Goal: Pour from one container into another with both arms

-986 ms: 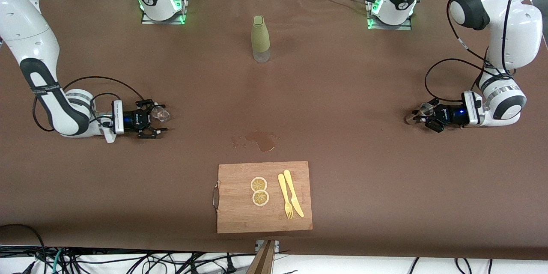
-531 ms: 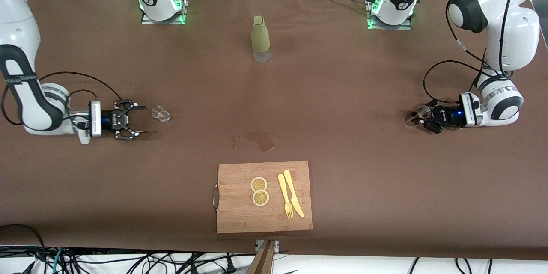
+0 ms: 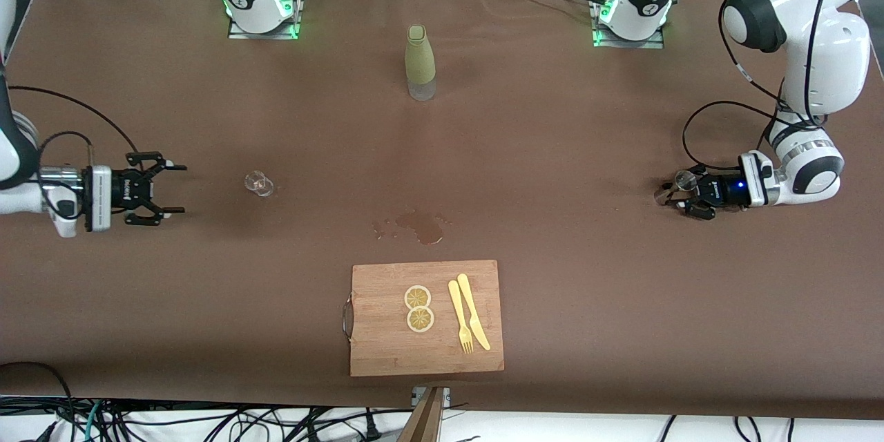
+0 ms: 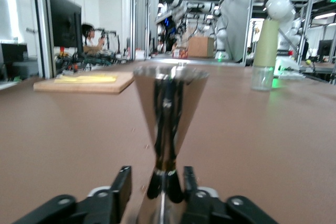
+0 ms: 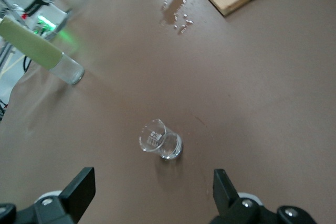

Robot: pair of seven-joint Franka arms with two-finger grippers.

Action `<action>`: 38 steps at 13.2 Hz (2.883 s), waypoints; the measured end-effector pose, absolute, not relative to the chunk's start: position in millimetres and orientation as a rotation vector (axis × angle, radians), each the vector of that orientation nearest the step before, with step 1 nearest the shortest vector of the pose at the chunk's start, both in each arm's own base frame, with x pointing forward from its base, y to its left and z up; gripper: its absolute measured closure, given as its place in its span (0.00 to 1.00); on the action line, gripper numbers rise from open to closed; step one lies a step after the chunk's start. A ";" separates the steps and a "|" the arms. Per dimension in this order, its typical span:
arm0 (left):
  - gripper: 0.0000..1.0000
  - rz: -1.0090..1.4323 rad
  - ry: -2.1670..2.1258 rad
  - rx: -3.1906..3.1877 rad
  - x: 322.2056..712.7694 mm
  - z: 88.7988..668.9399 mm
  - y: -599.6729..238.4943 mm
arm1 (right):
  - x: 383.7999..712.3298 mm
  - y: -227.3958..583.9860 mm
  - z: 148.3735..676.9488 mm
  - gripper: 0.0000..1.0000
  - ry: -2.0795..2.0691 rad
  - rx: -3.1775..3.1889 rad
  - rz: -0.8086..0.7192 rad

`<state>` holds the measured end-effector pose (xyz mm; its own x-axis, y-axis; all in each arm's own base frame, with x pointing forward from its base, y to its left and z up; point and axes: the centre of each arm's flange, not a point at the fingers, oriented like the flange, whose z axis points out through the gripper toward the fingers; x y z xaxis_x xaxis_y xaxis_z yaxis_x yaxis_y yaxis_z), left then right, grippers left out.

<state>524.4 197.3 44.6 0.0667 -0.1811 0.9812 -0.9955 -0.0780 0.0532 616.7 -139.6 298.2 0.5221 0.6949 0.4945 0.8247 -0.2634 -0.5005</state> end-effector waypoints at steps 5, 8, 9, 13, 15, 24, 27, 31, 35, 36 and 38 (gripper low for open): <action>0.00 0.786 -1.341 1.627 567.3 90.8 217.9 | 597.8 -113.7 435.9 0.00 -1.051 -2.403 0.042; 0.00 0.505 -1.243 1.825 597.0 154.0 219.9 | 574.0 -70.9 507.6 0.00 -0.936 -2.680 0.240; 0.00 0.410 -1.197 1.898 605.6 175.8 221.5 | 565.6 -53.3 526.3 0.00 -0.927 -2.728 0.273; 0.00 0.056 -0.986 2.217 625.6 262.9 231.9 | 550.3 -37.9 551.3 0.00 -0.814 -2.911 0.368; 0.00 -0.080 -0.815 2.377 631.2 312.7 221.3 | 548.9 -39.9 554.4 0.00 -0.611 -2.997 0.382; 0.00 -0.331 -0.239 2.908 634.1 500.4 62.3 | 531.4 -16.0 583.3 0.00 -0.179 -3.120 0.295; 0.00 -0.275 -0.278 3.010 617.1 554.2 24.7 | 531.7 -16.8 587.1 0.00 -0.142 -3.128 0.263; 0.00 -0.262 -0.119 3.035 598.6 603.5 3.0 | 541.5 -14.4 590.2 0.00 -0.098 -3.144 0.141; 0.00 -0.187 -0.117 3.043 600.1 624.1 -10.5 | 541.7 -24.5 594.3 0.00 -0.066 -3.146 0.117; 0.00 -0.193 -0.118 3.042 601.4 621.6 -12.9 | 541.1 -26.0 597.2 0.00 -0.062 -3.146 0.109; 0.00 -0.203 -0.119 3.041 603.7 617.1 -14.8 | 539.5 -25.8 603.2 0.00 -0.060 -3.147 0.091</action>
